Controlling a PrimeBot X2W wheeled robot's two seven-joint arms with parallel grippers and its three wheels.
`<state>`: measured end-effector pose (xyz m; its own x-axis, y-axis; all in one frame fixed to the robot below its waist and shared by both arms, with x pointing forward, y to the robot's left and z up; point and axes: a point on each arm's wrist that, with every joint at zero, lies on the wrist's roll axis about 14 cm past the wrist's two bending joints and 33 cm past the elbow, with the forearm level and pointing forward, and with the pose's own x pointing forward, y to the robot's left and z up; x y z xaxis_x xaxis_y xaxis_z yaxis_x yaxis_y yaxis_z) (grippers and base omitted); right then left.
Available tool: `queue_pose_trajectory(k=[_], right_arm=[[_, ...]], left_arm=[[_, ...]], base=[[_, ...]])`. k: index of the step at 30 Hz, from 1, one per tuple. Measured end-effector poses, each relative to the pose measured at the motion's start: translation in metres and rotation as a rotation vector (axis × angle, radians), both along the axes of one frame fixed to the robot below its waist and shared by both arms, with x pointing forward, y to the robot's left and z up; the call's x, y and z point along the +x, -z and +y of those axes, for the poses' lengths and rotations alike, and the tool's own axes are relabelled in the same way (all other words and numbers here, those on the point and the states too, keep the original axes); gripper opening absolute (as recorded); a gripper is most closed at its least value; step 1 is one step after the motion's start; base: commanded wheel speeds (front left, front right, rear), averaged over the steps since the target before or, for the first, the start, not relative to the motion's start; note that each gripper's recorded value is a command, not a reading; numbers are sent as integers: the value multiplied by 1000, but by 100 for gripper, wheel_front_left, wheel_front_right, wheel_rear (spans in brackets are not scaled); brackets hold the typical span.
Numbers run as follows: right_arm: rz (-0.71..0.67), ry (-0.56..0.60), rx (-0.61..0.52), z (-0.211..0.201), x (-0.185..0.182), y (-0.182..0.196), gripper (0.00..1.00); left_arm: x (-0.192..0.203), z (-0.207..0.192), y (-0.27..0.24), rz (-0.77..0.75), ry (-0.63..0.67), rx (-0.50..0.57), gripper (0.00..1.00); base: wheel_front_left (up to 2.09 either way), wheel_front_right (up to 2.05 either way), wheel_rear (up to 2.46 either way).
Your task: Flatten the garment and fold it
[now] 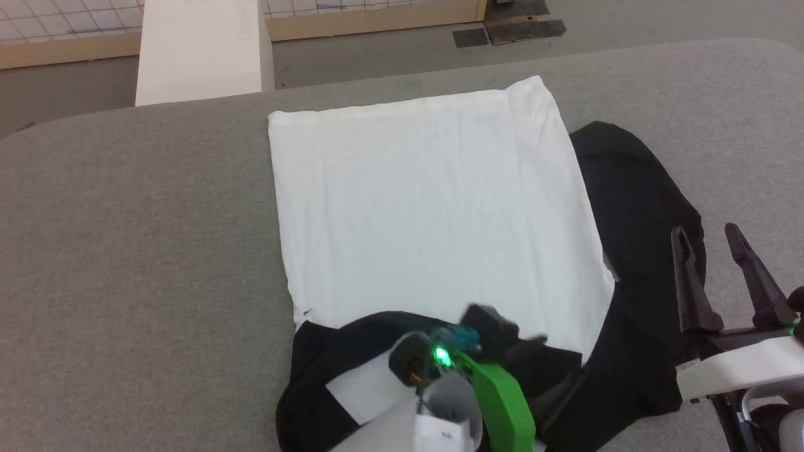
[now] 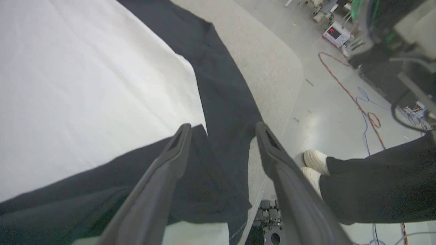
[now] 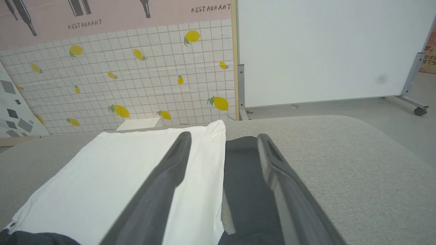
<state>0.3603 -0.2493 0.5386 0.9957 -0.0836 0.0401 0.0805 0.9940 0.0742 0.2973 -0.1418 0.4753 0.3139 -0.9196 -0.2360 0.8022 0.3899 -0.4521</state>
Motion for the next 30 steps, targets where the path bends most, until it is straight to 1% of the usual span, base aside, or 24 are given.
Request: queue_pose_trajectory(k=[3, 5, 7, 9, 12, 16, 18, 22, 26, 30], right_arm=[[0, -4, 0, 1, 2, -1, 100], [-2, -7, -2, 1, 4, -1, 100], [2, -11, -3, 1, 5, 0, 100], [21, -15, -7, 1, 7, 5, 100], [44, -17, -9, -1, 12, 11, 100], [82, -11, 7, -8, 23, 20, 100], [101, -3, 27, -12, 30, 25, 100], [176, 17, 18, -31, 52, 39, 100], [271, 40, 16, -52, 80, 53, 100], [357, 63, 44, -70, 112, 65, 100]], left_arm=[[31, 12, -36, -52, -145, -120, 100], [63, 37, -56, -123, -295, -180, 100], [93, 71, -66, -200, -452, -199, 100], [120, 113, -70, -298, -617, -181, 100], [145, 170, -68, -404, -800, -138, 100], [159, 227, -52, -467, -956, -27, 100], [162, 247, -47, -471, -1008, 5, 100], [163, 272, -46, -513, -1076, 41, 100], [158, 275, -31, -491, -1075, 62, 100], [161, 274, -22, -480, -1075, 57, 100]], base=[[0, 0, 0], [0, 0, 0], [0, 0, 0], [0, 0, 0], [0, 0, 0], [0, 0, 0], [0, 0, 0], [0, 0, 0], [0, 0, 0], [0, 0, 0]])
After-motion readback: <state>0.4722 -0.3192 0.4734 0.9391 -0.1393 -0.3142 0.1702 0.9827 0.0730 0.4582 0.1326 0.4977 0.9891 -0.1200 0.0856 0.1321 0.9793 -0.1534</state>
